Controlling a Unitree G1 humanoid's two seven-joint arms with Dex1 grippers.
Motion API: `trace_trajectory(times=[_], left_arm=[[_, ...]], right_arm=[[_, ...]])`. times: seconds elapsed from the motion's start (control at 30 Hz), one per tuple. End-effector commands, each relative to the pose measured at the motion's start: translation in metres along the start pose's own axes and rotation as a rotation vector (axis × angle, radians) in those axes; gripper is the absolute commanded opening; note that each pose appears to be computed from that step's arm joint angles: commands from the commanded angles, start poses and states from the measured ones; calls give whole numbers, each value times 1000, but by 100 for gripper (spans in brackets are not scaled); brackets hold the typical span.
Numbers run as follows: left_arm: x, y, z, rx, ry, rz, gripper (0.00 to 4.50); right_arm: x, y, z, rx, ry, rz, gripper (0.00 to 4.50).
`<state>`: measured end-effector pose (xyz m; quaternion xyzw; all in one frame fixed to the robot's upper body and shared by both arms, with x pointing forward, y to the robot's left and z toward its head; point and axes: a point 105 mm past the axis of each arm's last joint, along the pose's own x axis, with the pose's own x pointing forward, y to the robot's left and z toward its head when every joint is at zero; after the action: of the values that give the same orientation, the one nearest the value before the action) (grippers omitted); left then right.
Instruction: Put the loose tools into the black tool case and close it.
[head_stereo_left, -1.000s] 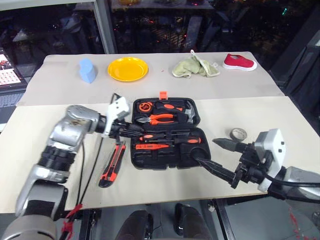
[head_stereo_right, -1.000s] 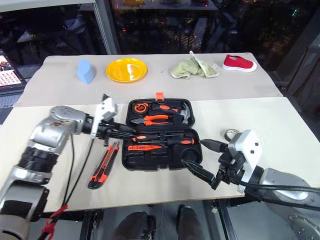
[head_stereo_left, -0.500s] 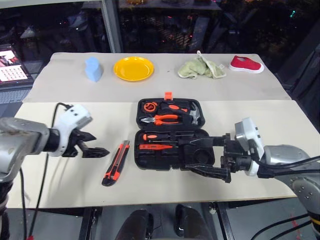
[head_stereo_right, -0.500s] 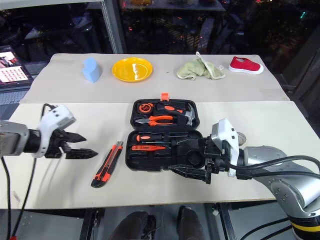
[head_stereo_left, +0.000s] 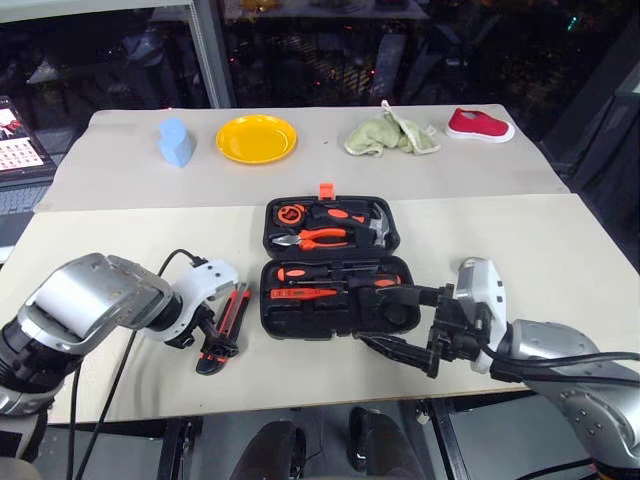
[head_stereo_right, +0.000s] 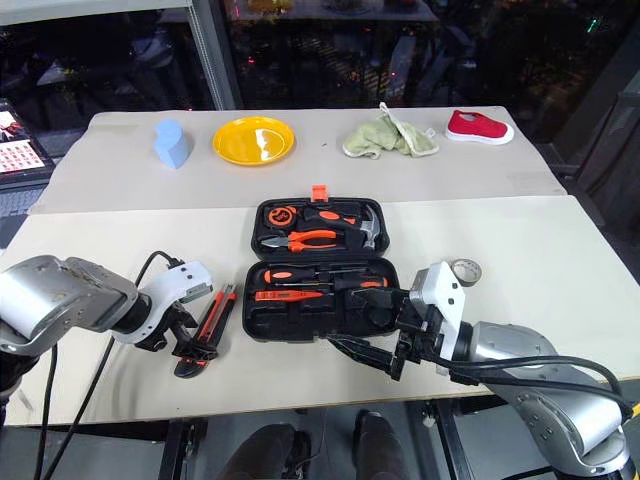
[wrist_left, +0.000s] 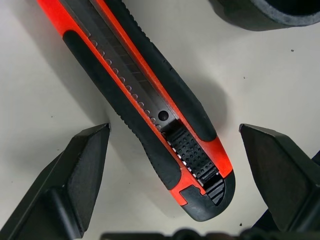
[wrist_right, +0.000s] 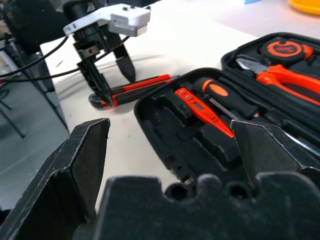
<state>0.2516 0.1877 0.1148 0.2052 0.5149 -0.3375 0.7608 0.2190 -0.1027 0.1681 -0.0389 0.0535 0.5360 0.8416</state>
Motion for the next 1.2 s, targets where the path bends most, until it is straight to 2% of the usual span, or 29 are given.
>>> trace_trajectory(times=[0.03,0.2,0.23,0.4,0.47,0.53,0.63,0.73,0.83,0.97,1.1,1.2], left_arm=[[13,0,-12,-13,44,4,373],[16,21,-17,-37,37,77,187],[15,25,-18,-48,34,85,173],[-6,77,-7,-59,-68,247,168],[-19,94,11,37,-155,296,167],[-29,97,37,181,-262,285,166],[-44,73,80,356,-452,115,166],[-52,49,102,528,-517,-20,166],[-48,29,109,719,-481,-114,166],[-28,-30,130,973,-404,-338,166],[-10,-54,135,997,-339,-405,166],[5,-60,130,979,-265,-411,166]], right_arm=[[-3,1,12,-58,-38,-16,450],[-6,-2,15,-64,-43,-38,450],[-7,-3,15,-64,-42,-42,450],[-14,-3,15,-63,-36,-76,450],[-17,-3,16,-61,-35,-89,450],[-20,-3,16,-63,-30,-97,450],[-23,-1,16,-61,-22,-105,450],[-26,0,16,-59,-11,-117,450],[-29,2,16,-52,-7,-132,450],[-33,12,13,-31,14,-160,450],[-34,18,12,-18,16,-183,450],[-35,22,12,-10,16,-202,450]])
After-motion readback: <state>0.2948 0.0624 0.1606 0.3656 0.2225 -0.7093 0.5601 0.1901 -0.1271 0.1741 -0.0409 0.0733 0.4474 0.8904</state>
